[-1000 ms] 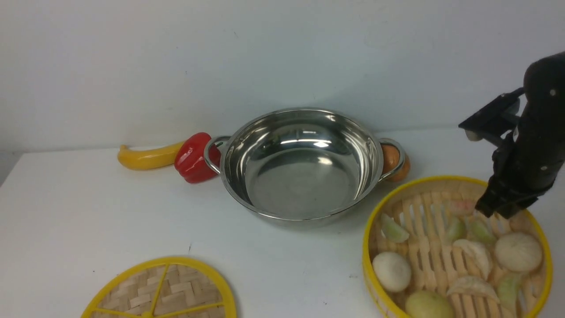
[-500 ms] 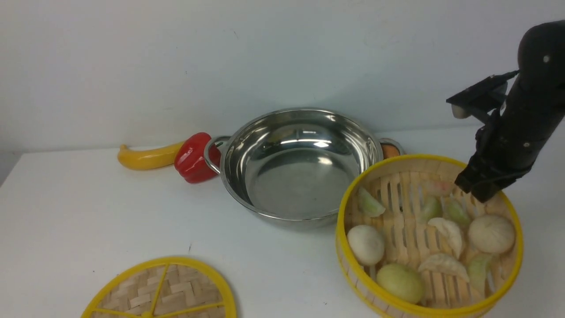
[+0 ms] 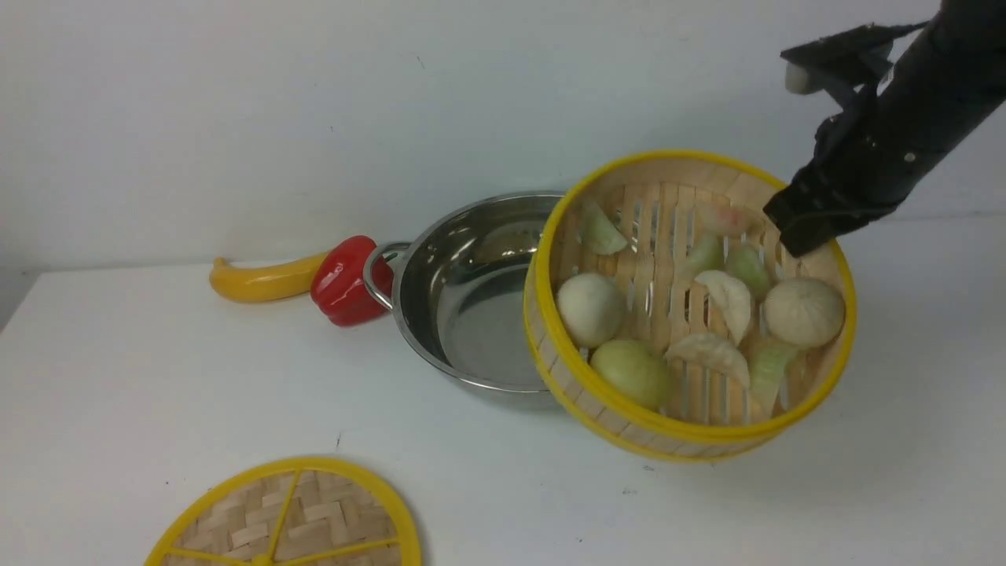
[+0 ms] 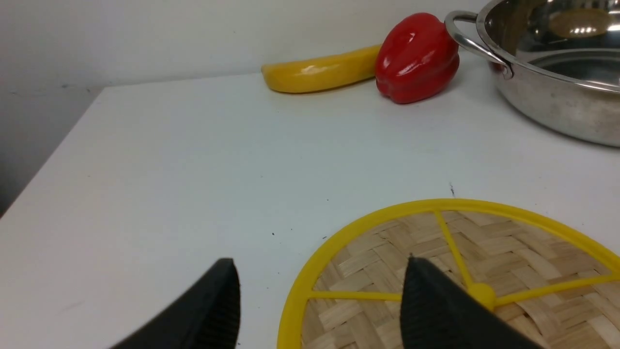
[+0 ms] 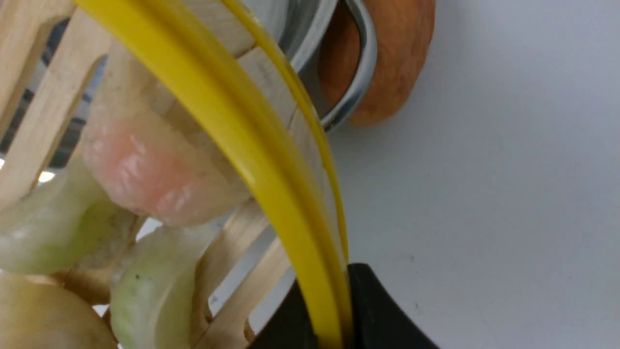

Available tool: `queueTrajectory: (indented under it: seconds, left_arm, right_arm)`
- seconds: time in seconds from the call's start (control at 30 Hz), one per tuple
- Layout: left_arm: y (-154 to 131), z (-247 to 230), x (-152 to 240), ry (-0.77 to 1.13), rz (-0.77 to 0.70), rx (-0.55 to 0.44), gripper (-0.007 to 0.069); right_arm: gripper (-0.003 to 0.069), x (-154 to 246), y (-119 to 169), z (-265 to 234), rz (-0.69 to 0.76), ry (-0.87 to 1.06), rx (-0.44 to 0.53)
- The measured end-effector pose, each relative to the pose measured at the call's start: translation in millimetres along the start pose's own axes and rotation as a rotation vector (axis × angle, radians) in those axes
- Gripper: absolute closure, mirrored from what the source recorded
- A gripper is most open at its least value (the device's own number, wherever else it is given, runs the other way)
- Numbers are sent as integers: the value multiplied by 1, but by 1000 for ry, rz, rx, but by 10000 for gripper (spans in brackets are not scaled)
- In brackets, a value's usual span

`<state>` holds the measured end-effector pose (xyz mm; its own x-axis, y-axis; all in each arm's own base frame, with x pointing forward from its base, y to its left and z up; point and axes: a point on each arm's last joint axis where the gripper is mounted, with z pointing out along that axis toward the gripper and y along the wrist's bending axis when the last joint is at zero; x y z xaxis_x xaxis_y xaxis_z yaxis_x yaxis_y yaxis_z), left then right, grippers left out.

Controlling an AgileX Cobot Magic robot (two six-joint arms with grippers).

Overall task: Place the steamer in the pot on the white table, and put the lid on the steamer.
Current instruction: 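Place the bamboo steamer basket of food into the steel pot with the right gripper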

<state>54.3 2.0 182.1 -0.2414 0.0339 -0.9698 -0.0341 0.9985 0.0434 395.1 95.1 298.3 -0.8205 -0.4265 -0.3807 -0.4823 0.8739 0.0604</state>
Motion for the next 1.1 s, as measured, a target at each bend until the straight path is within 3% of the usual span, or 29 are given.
queueTrajectory:
  seconds: [0.3,0.67,1.1]
  left_arm:
    - [0,0,0,0,0,0,209]
    - [0,0,0,0,0,0,209]
    - [0,0,0,0,0,0,209]
  right_arm:
    - [605,-14,3,29,2,30,-27]
    - [605,-63,38,57,-73,-46,-58]
    - [605,-80,33,78,-60,-61,-55]
